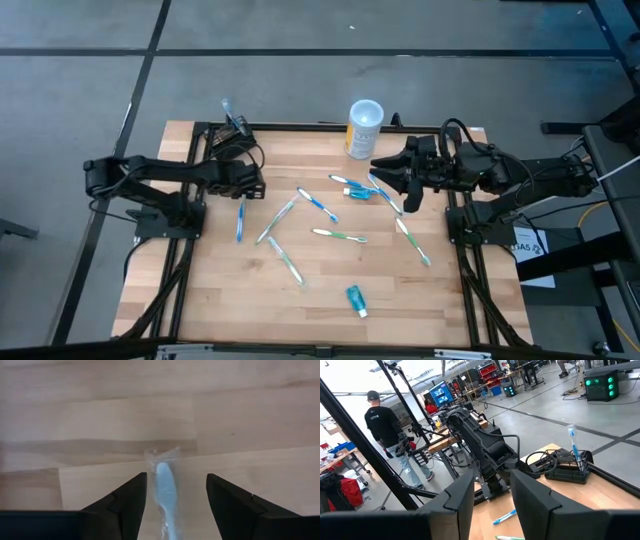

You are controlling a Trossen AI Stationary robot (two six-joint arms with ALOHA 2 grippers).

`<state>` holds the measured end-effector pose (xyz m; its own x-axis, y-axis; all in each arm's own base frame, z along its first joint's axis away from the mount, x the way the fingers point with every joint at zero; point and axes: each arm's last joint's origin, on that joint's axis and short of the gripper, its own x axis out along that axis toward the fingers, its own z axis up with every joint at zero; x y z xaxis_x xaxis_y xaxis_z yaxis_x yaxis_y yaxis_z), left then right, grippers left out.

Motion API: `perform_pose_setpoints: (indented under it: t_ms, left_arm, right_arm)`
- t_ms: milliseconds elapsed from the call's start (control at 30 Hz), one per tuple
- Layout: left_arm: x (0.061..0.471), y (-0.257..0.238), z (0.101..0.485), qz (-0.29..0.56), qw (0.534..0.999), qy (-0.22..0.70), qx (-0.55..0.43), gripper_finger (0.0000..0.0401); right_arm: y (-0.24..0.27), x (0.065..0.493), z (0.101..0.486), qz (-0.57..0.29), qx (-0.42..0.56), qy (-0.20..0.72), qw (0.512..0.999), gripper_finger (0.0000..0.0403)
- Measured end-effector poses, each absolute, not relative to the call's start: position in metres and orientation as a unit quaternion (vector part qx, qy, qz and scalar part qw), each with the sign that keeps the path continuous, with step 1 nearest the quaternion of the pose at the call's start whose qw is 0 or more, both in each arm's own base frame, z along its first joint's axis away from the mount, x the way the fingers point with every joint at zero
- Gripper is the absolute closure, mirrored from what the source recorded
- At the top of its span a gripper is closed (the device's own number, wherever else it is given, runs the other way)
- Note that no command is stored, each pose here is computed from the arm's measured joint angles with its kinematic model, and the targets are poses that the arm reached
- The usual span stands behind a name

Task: Pick & Place toothbrushing station
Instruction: Put the blue toothbrush into the right section of the black organizer

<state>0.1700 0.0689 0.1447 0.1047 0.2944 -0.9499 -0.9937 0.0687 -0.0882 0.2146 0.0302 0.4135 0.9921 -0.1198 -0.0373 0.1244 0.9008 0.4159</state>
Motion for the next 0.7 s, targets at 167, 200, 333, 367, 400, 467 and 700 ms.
perform_pose_setpoints:
  t_ms: [167, 200, 333, 367, 400, 467, 700]
  left_arm:
    - [0.1704, 0.0693, 0.1419, 0.528, 0.603, 0.419, -0.426, 0.0211]
    - [0.1707, 0.0695, 0.1414, 0.528, 0.603, 0.42, -0.426, 0.0214]
    - [0.1712, 0.0695, 0.1386, 0.531, 0.596, 0.425, -0.427, 0.0232]
    - [0.1713, 0.0695, 0.1377, 0.531, 0.594, 0.427, -0.427, 0.024]
    - [0.1716, 0.0695, 0.1369, 0.531, 0.593, 0.429, -0.427, 0.0248]
    - [0.172, 0.0696, 0.1357, 0.532, 0.591, 0.431, -0.427, 0.0265]
    - [0.1725, 0.0701, 0.1352, 0.543, 0.583, 0.418, -0.436, 0.0322]
  right_arm:
    - [0.0324, 0.2116, 0.415, -0.065, 0.214, 0.002, 0.975, 0.0273]
    - [0.0328, 0.2111, 0.4154, -0.066, 0.213, 0.0, 0.975, 0.0273]
    - [0.0339, 0.2089, 0.4166, -0.069, 0.214, -0.004, 0.974, 0.0273]
    - [0.034, 0.2089, 0.4165, -0.071, 0.213, -0.004, 0.974, 0.0273]
    - [0.0342, 0.2088, 0.4165, -0.071, 0.213, -0.004, 0.974, 0.0273]
    - [0.0342, 0.2088, 0.4165, -0.072, 0.213, -0.004, 0.974, 0.0273]
    - [0.0342, 0.2088, 0.4165, -0.072, 0.214, -0.004, 0.974, 0.0273]
